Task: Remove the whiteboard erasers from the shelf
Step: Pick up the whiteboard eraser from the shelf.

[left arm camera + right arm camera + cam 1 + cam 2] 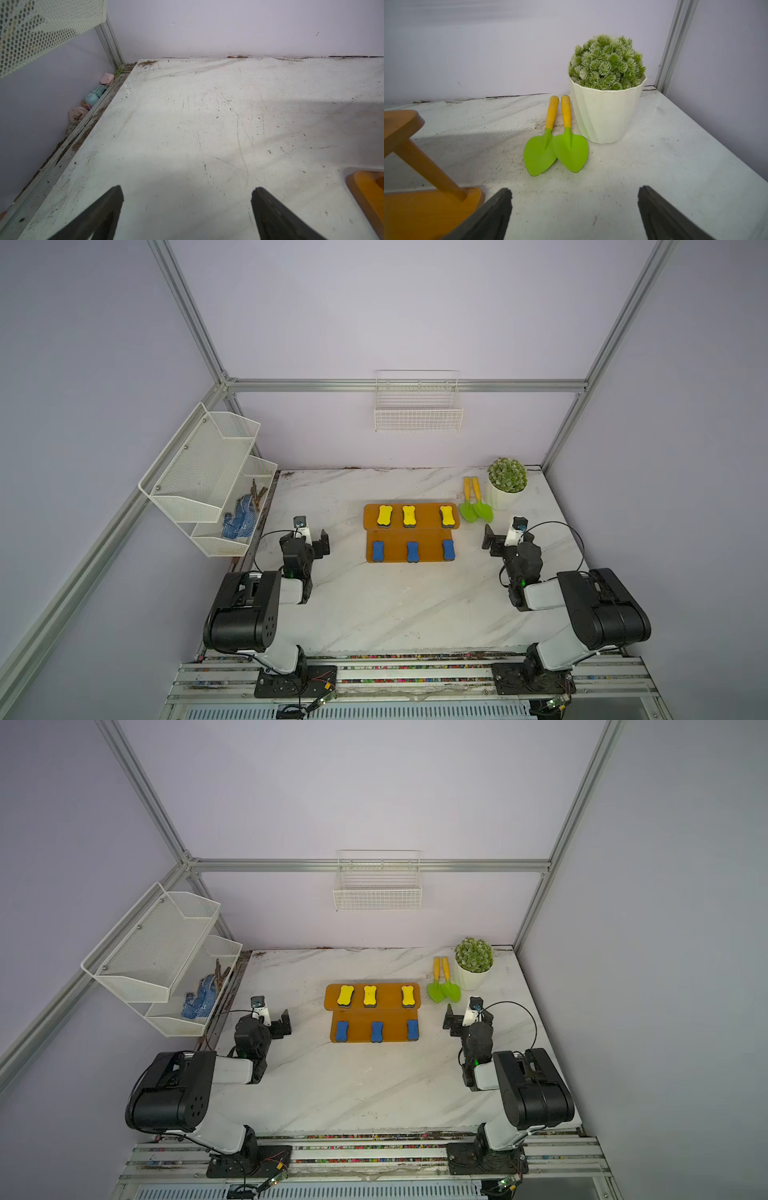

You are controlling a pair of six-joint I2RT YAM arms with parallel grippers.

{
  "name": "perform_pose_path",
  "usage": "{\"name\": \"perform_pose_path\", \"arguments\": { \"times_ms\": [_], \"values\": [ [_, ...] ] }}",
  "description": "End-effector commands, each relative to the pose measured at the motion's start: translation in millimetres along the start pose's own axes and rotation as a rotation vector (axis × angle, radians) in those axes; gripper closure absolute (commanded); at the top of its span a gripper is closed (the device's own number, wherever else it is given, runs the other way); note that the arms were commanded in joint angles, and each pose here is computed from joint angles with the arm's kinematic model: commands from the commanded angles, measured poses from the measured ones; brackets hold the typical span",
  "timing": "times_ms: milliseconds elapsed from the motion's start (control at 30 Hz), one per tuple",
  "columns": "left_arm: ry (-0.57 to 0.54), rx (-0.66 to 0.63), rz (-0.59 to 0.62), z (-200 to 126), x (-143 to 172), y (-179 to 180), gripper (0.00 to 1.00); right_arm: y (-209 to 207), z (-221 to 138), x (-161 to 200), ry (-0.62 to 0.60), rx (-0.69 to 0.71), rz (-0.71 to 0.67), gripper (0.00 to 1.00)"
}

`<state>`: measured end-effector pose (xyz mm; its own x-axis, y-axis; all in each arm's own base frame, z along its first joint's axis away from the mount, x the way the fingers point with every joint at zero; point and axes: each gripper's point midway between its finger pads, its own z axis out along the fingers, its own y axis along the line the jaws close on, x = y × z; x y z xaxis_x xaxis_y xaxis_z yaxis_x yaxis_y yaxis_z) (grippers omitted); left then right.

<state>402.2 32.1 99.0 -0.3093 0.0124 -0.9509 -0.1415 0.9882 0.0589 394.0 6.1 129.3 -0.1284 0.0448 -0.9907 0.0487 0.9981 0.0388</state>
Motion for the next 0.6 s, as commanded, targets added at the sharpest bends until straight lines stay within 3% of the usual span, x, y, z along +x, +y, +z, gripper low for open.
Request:
{"name": "perform_pose_path", "arguments": {
  "times_ms": [0,567],
  "values": [
    [-0.045,0.009,0.001,-2.2,-12.8,-0.1,0.0,0.8,-3.3,-3.6,-0.023,-0.009,-0.013,0.0],
    [-0.046,0.014,0.002,-2.8,-12.7,-0.5,0.0,-6.4,-1.5,-2.9,-0.02,0.032,0.009,0.01]
  ]
}}
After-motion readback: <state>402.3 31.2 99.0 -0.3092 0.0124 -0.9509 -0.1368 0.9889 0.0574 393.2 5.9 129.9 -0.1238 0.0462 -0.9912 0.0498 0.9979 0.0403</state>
